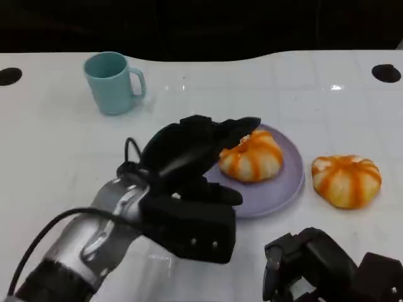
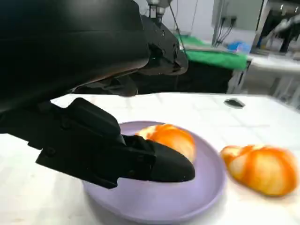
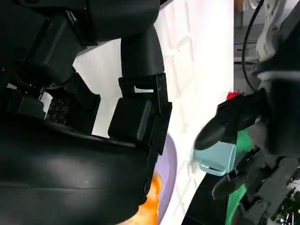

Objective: Grasp the bread from the table and place it into the plate.

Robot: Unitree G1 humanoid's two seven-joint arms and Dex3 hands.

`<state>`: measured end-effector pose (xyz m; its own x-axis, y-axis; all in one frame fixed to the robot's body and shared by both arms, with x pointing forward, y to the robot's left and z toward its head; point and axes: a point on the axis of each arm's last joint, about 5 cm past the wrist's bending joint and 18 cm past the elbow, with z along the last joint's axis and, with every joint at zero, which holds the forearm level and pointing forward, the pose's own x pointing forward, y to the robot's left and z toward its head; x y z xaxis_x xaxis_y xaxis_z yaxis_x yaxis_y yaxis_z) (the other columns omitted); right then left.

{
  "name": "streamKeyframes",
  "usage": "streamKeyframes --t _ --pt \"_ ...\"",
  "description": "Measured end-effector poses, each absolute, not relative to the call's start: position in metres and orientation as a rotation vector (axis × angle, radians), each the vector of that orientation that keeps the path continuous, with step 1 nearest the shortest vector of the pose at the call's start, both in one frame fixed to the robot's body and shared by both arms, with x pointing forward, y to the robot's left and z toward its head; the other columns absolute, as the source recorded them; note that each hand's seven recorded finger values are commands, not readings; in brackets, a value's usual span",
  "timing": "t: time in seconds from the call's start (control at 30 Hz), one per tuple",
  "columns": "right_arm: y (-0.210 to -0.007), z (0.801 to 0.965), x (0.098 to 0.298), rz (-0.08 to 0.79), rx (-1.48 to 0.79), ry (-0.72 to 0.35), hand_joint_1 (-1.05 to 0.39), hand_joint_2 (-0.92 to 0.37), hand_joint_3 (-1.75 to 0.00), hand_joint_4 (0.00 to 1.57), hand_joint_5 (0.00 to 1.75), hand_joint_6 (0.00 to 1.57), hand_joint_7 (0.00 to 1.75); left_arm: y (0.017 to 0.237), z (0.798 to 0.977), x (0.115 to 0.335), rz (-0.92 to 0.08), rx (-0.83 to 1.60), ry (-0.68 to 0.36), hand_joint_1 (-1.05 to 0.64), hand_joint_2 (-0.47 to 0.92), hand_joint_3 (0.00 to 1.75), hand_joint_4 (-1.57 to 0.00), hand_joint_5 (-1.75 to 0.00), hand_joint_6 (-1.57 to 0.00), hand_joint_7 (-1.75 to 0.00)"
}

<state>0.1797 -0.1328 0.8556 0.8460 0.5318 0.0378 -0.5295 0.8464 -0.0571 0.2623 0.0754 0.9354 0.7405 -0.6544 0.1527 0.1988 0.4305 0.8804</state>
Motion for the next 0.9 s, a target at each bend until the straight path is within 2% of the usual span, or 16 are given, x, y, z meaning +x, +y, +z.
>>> streamKeyframes --t 0.07,0.13,0.17,0.2,0.23,0.3,0.4,0.57,0.9 --pt "-0.133 0.856 0.180 0.560 -0.046 -0.054 -1.05 -0.13 -1.36 1.54 1.30 1.57 1.06 0.079 0.932 0.259 -0.550 0.938 -0.527 -0.56 0.92 0.25 -0.76 -0.94 -0.70 -0.21" --pt "-0.133 0.856 0.180 0.560 -0.043 -0.054 -1.05 -0.14 -1.35 1.54 1.30 1.57 1.06 0.086 0.927 0.253 -0.506 0.807 -0.538 -0.54 0.92 0.26 -0.78 -1.21 -0.77 -0.28" --pt "-0.133 0.856 0.180 0.560 -0.043 -0.054 -1.05 -0.14 -1.34 1.54 1.30 1.57 1.06 0.088 0.925 0.250 -0.490 0.744 -0.539 -0.53 0.92 0.26 -0.76 -1.37 -0.76 -0.40" --pt "-0.133 0.856 0.180 0.560 -0.042 -0.054 -1.05 -0.14 -1.34 1.54 1.30 1.57 1.06 0.091 0.922 0.246 -0.478 0.678 -0.536 -0.52 0.92 0.26 -0.74 -1.46 -0.70 -0.56" --pt "-0.133 0.856 0.180 0.560 -0.042 -0.054 -1.05 -0.15 -1.34 1.54 1.30 1.57 1.06 0.093 0.919 0.243 -0.468 0.627 -0.534 -0.52 0.92 0.28 -0.72 -1.57 -0.61 -0.82" --pt "-0.133 0.856 0.180 0.560 -0.042 -0.053 -1.05 -0.17 -1.30 1.55 1.29 1.57 1.05 0.098 0.915 0.239 -0.458 0.535 -0.526 -0.54 0.92 0.30 -0.66 -1.70 -0.50 -1.22" --pt "-0.133 0.853 0.180 0.563 -0.036 -0.041 -1.05 -0.17 -1.28 1.55 1.29 1.57 1.04 0.108 0.912 0.234 -0.487 0.390 -0.508 -0.56 0.92 0.30 -0.65 -1.74 -0.49 -1.47" --pt "-0.133 0.853 0.181 0.564 -0.035 -0.041 -1.05 -0.17 -1.28 1.53 1.29 1.57 1.04 0.122 0.900 0.225 -0.567 0.128 -0.415 -0.63 0.92 0.28 -0.66 -1.75 -0.50 -1.57" --pt "-0.134 0.854 0.181 0.565 -0.043 -0.024 -1.05 -0.15 -1.28 1.52 1.30 1.57 1.02 0.141 0.881 0.209 -0.607 -0.114 -0.277 -0.65 0.92 0.23 -0.74 -1.75 -0.54 -1.73"
